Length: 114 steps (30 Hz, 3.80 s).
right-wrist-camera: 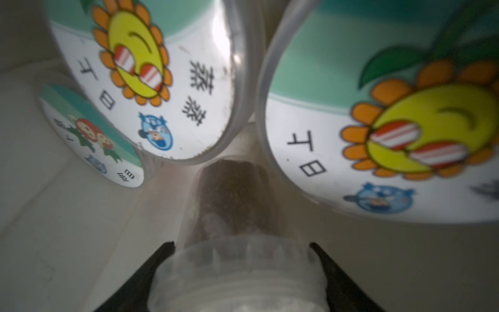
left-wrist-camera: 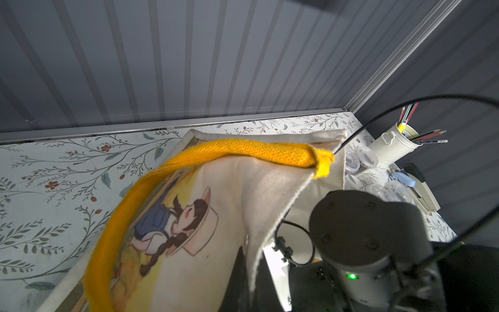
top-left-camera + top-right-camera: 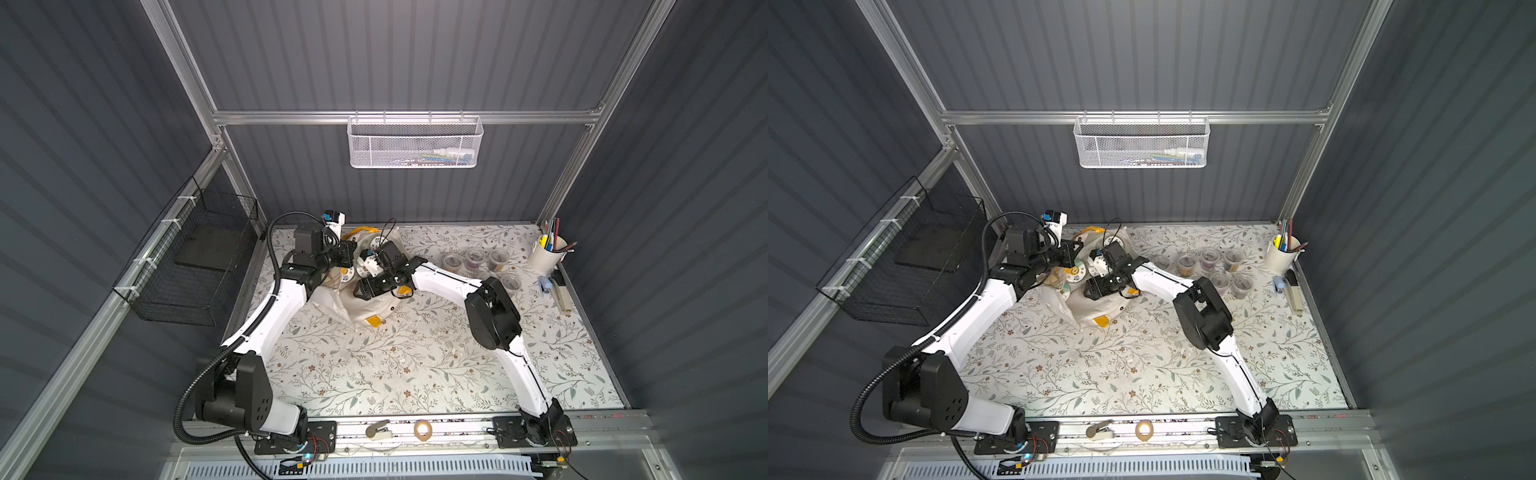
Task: Take out the seed jars from the canvas bag
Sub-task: Pick up the seed jar from the canvas bag, then place the seed jar at the center of the board, then pick up the seed jar from the canvas bag.
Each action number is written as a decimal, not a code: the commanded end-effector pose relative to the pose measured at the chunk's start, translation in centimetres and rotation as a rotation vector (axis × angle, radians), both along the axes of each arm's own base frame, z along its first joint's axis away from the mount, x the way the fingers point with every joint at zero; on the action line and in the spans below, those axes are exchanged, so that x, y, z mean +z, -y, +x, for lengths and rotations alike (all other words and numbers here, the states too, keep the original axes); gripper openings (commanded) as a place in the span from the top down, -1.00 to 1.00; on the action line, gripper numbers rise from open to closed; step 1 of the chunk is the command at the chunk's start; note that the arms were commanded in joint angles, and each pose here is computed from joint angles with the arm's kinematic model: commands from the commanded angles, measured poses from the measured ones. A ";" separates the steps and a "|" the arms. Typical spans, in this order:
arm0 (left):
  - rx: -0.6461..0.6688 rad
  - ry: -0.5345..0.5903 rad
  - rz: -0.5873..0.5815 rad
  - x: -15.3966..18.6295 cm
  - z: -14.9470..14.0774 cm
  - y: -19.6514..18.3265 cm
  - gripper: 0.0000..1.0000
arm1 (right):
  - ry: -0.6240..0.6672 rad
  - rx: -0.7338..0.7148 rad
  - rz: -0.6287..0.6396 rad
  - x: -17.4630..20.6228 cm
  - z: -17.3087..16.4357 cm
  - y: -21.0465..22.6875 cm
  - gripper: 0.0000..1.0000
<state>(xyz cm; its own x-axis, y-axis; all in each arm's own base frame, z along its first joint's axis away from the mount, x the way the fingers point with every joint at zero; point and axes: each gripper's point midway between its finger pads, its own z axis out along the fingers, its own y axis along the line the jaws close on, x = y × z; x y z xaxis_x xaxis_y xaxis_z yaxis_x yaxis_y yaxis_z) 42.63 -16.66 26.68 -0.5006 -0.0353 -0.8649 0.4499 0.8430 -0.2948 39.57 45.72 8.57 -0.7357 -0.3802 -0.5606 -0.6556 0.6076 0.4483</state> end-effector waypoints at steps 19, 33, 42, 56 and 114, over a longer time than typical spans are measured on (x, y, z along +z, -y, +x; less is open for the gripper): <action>-0.008 0.038 -0.009 1.5 -0.4 0.1 1.00 | 0.038 0.049 -0.022 8.7 -5.0 9.3 -0.50; -0.012 0.029 -0.005 1.0 0.0 0.3 1.00 | 0.030 -0.158 -0.145 7.8 -5.7 20.1 -0.50; -0.011 0.024 -0.006 0.7 0.0 0.3 1.00 | 0.037 -0.280 -0.316 4.7 -2.7 24.1 -0.51; -0.012 0.020 -0.005 0.6 0.1 0.3 1.00 | 0.062 -0.368 -0.419 0.8 2.1 24.4 -0.52; 0.005 0.038 -0.029 1.7 -0.9 -0.1 1.00 | -0.264 -0.326 0.393 10.5 0.9 2.4 -0.97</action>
